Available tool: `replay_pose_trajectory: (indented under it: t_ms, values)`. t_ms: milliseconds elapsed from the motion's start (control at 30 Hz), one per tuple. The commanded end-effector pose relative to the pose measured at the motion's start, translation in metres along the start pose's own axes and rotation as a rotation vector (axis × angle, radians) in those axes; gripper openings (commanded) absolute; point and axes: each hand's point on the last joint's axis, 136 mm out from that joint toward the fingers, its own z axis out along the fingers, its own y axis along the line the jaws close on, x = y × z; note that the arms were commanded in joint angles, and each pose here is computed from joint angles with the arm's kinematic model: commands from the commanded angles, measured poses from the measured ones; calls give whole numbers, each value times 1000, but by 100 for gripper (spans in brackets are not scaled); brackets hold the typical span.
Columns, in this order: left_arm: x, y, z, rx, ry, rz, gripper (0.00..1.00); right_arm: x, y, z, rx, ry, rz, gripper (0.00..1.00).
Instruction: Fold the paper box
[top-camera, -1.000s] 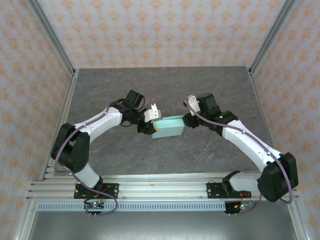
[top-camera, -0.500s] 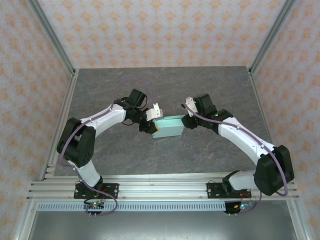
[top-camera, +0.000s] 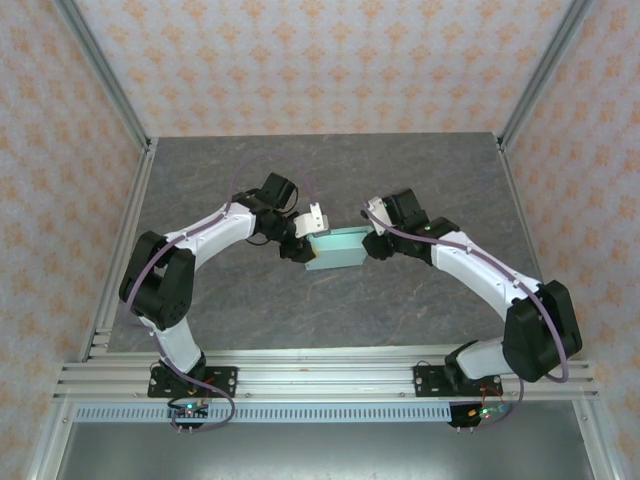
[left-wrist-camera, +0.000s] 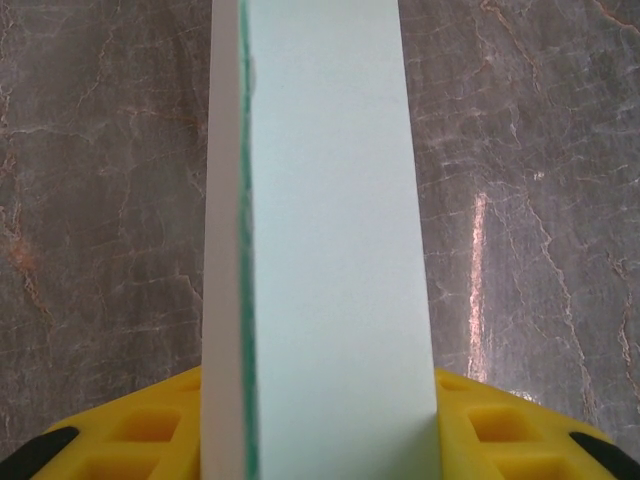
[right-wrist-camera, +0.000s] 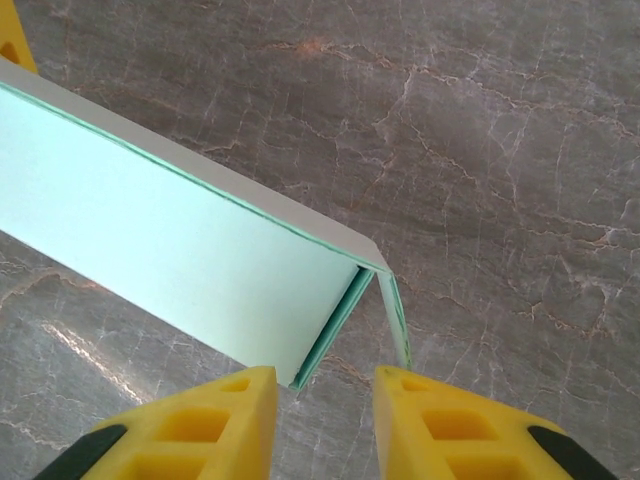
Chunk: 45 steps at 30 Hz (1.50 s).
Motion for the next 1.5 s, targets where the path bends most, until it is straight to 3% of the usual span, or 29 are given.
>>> replay_pose_trajectory:
  t_ms: [0, 633, 967, 1467]
  values:
    - [24, -2, 5, 5, 117, -23, 41, -8, -3, -4, 20, -7, -17, 31]
    - [24, 0, 4, -3, 126, -28, 42, -15, -25, 1, 98, 32, -50, 35]
    - [26, 2, 5, -8, 131, -28, 42, -17, -27, -24, 122, 8, -49, 35]
    - [27, 3, 5, -13, 162, -38, 45, -26, -23, 9, 30, 47, -65, 36]
